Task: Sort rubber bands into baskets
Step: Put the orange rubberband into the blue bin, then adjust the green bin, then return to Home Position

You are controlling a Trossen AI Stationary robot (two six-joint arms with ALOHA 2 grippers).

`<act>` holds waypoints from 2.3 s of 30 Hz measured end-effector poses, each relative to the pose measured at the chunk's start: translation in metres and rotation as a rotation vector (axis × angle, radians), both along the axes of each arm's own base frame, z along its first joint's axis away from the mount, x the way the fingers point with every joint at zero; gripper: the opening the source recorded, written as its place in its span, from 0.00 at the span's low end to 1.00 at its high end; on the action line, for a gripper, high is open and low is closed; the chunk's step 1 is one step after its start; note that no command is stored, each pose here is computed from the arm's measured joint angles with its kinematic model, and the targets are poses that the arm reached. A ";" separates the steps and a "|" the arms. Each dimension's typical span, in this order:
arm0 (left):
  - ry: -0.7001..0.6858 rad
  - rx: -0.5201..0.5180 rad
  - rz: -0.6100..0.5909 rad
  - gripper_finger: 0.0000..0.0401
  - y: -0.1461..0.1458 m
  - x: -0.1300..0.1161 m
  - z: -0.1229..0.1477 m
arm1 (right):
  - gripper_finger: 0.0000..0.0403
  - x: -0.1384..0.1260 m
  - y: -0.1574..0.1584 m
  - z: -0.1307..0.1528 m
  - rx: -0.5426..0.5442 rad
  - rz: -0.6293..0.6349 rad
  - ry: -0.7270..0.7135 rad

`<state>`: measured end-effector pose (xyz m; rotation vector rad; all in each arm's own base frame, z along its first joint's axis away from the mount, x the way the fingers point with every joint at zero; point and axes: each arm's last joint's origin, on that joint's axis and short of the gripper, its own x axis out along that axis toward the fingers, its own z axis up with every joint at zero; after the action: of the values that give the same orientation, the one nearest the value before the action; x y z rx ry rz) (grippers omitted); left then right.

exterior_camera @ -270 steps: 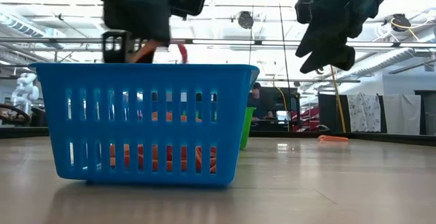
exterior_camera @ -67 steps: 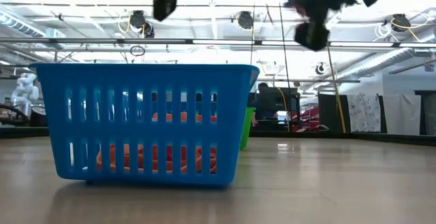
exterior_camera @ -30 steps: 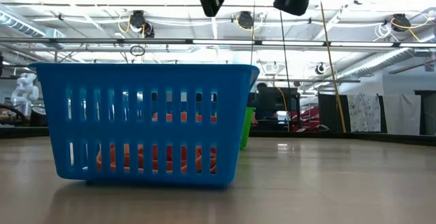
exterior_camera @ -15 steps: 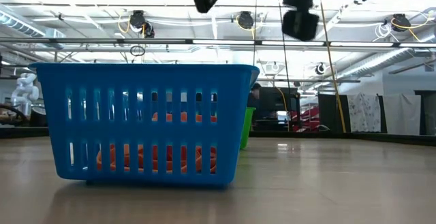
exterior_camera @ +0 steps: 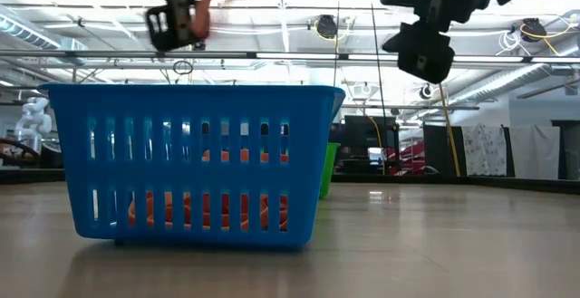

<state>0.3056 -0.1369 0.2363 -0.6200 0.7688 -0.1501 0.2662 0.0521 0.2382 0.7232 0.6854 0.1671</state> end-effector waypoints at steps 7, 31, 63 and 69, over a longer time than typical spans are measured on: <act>0.073 -0.019 0.128 0.01 -0.032 0.002 -0.033 | 0.51 -0.001 -0.001 -0.002 -0.087 0.001 -0.012; 0.201 -0.086 0.053 0.29 -0.011 0.012 -0.041 | 0.51 0.005 -0.007 -0.015 -0.135 -0.203 0.068; -0.037 0.330 0.079 0.29 0.050 -0.040 0.048 | 0.00 0.078 -0.012 -0.086 -0.156 -0.364 0.305; -0.043 0.344 0.079 0.29 0.050 -0.040 0.048 | 0.00 0.076 -0.020 -0.081 -0.286 -0.333 0.456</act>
<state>0.2659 -0.0873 0.2842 -0.3190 0.7072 0.0418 0.3419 0.0323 0.1574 0.5918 0.9859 -0.4064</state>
